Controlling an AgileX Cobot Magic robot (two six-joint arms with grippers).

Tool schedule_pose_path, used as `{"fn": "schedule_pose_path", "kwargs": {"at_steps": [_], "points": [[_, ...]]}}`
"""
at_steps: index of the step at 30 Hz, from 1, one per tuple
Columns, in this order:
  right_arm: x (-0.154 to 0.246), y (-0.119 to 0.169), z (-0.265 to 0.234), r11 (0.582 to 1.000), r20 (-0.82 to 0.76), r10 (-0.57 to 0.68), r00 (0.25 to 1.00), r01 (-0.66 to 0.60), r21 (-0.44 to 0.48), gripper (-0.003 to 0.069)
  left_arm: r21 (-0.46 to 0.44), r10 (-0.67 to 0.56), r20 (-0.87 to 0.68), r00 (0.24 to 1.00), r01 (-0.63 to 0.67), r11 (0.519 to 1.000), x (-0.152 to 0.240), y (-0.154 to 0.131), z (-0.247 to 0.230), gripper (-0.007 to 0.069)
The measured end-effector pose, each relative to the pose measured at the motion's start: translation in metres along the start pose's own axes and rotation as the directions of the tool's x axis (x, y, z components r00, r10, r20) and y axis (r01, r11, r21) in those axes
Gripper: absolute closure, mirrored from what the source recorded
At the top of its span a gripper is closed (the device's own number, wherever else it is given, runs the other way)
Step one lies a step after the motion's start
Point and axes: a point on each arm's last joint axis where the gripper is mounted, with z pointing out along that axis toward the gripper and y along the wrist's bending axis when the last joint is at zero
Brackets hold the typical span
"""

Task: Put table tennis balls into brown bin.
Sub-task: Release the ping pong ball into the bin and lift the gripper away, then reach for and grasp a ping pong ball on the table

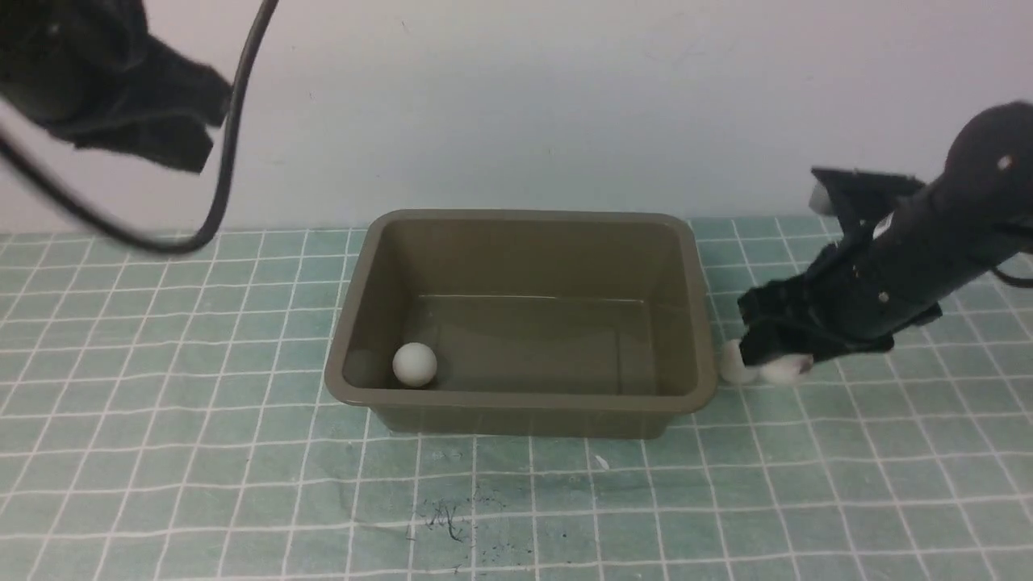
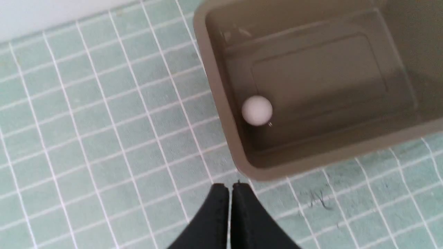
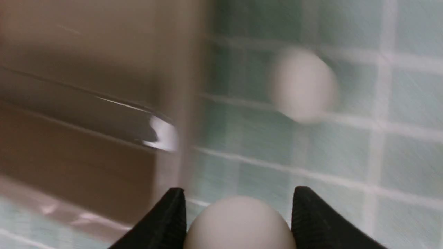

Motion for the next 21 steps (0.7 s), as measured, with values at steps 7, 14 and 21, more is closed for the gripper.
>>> {"fn": "schedule_pose_path", "kwargs": {"at_steps": [7, 14, 21], "points": [[-0.035, 0.057, 0.001, 0.979, 0.125, -0.15, 0.981, 0.165, -0.122, 0.0283, 0.053, -0.067, 0.063, 0.996, 0.064, 0.997, 0.068, -0.013, 0.005, 0.063], [-0.053, 0.05, -0.006, 0.977, 0.089, -0.175, 0.98, 0.185, -0.11, 0.0091, 0.052, -0.088, 0.011, 0.996, 0.088, 0.995, 0.095, -0.013, 0.024, 0.063], [-0.058, -0.02, -0.033, 0.996, 0.048, -0.051, 0.998, 0.047, 0.077, 0.0144, 0.05, -0.09, 0.021, 0.996, 0.089, 0.995, 0.096, -0.012, 0.024, 0.063]]}}
